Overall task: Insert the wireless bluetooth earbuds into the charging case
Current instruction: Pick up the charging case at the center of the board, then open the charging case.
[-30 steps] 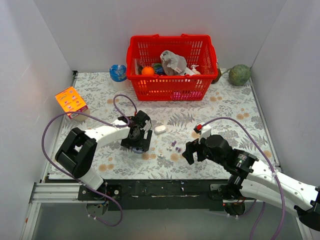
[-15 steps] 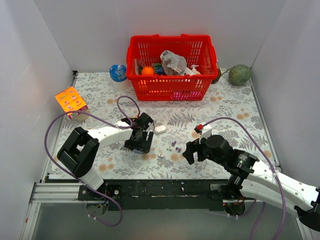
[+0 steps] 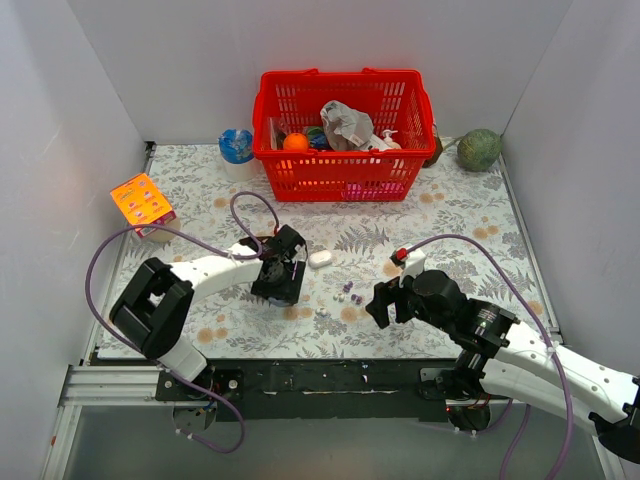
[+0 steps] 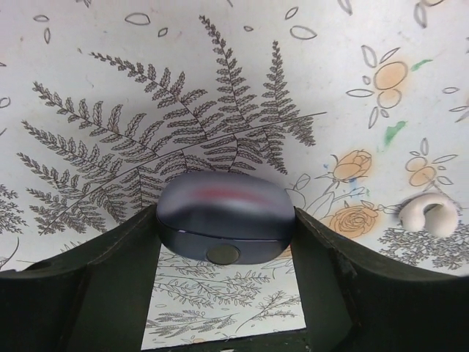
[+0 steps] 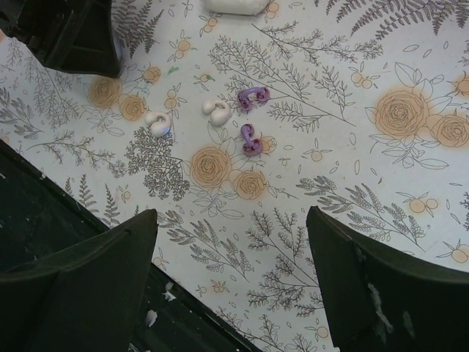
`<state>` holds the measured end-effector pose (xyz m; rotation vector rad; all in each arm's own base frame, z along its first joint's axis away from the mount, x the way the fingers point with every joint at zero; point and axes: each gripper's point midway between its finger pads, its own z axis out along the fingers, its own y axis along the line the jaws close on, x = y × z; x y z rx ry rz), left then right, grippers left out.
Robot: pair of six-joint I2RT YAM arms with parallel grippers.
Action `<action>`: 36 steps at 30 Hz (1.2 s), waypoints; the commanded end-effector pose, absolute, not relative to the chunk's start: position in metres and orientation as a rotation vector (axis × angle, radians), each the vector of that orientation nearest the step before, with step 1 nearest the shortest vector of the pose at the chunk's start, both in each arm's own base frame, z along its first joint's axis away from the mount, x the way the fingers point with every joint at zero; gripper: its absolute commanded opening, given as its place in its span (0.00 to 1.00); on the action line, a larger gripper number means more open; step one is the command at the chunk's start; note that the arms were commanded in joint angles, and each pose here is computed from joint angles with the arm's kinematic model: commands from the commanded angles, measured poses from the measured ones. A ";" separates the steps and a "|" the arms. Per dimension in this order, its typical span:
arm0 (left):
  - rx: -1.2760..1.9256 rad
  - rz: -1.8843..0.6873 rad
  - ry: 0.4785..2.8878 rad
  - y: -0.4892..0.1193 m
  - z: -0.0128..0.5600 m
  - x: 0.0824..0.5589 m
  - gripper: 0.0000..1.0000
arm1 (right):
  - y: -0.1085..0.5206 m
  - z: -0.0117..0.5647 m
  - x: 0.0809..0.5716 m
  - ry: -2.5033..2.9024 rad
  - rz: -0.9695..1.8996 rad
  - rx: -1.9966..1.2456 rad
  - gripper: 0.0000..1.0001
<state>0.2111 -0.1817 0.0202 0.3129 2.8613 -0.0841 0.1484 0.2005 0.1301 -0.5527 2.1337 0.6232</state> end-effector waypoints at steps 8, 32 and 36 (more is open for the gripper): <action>0.306 -0.552 2.227 -0.238 0.168 0.259 0.00 | 0.216 0.221 0.175 1.922 0.672 -0.461 0.86; 0.925 -0.819 1.384 -0.276 0.219 0.176 0.00 | 0.289 0.261 0.160 2.169 0.883 -0.607 0.98; 0.942 -0.765 1.386 -0.274 0.214 0.177 0.00 | 0.300 0.262 0.156 2.149 0.963 -0.605 0.96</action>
